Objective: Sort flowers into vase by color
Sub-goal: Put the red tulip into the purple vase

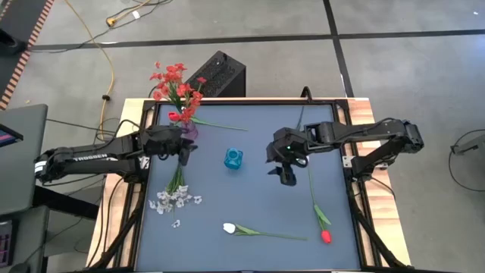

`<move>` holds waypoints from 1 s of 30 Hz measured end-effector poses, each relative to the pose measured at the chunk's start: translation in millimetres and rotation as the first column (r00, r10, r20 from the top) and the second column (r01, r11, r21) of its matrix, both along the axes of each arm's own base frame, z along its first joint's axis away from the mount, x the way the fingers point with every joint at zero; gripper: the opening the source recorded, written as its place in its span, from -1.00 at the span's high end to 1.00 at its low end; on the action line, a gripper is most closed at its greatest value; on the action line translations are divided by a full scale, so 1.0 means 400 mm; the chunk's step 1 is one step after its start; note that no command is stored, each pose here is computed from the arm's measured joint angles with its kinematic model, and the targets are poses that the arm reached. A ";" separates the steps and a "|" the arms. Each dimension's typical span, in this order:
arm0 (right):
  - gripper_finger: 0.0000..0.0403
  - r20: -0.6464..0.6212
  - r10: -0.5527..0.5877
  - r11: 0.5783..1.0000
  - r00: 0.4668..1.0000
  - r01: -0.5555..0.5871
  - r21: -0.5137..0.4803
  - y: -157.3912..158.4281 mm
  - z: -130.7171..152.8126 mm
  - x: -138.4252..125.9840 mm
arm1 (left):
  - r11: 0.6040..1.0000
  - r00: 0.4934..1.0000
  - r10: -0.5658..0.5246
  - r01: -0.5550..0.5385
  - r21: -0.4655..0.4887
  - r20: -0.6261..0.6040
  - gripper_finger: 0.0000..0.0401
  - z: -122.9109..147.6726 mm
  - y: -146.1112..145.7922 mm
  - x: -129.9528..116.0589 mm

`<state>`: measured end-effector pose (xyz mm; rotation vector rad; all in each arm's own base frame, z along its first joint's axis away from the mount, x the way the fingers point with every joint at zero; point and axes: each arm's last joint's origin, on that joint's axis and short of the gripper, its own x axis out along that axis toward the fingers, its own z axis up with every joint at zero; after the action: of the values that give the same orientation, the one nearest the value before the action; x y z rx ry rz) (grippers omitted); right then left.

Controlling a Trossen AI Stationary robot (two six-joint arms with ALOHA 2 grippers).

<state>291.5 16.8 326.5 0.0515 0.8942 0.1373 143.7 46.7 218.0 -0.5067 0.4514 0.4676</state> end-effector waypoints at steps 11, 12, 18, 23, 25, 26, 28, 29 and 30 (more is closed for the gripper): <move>-0.18 -0.250 0.453 0.874 0.855 -0.481 -0.061 0.064 -0.038 -0.072 | 0.935 0.920 -0.340 0.353 -0.032 0.192 0.27 0.037 -0.098 0.036; -0.18 -0.271 0.505 0.838 0.819 -0.541 -0.073 0.074 -0.045 -0.080 | 0.931 0.914 -0.353 0.364 -0.022 0.199 0.27 0.039 -0.109 0.037; -0.18 -0.379 0.771 0.508 0.512 -0.853 -0.121 0.142 -0.106 -0.126 | 0.927 0.910 -0.374 0.365 0.085 0.177 0.27 0.043 -0.160 0.036; -0.14 -0.493 0.813 0.281 0.309 -0.951 -0.132 0.183 -0.183 -0.166 | 0.937 0.921 -0.334 0.301 0.178 0.201 0.27 0.055 -0.172 0.038; -0.11 -0.515 0.818 0.225 0.257 -0.966 -0.124 0.193 -0.214 -0.179 | 0.941 0.925 -0.318 0.281 0.187 0.208 0.27 0.057 -0.171 0.038; -0.09 -0.522 0.817 0.207 0.246 -0.969 -0.131 0.198 -0.228 -0.183 | 0.943 0.926 -0.313 0.276 0.188 0.209 0.27 0.058 -0.170 0.038; -0.06 -0.526 0.819 0.189 0.228 -0.974 -0.127 0.205 -0.256 -0.193 | 0.944 0.927 -0.310 0.274 0.183 0.211 0.27 0.058 -0.170 0.038; -0.05 -0.528 0.820 0.184 0.222 -0.975 -0.124 0.206 -0.269 -0.197 | 0.945 0.927 -0.309 0.273 0.181 0.212 0.27 0.058 -0.170 0.038; -0.04 -0.531 0.820 0.179 0.215 -0.977 -0.119 0.207 -0.283 -0.202 | 0.946 0.927 -0.307 0.272 0.177 0.215 0.27 0.058 -0.170 0.038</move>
<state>210.5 99.6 213.3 -1.0102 1.2042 1.1538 159.0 -21.4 241.1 -0.3430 0.2507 0.1474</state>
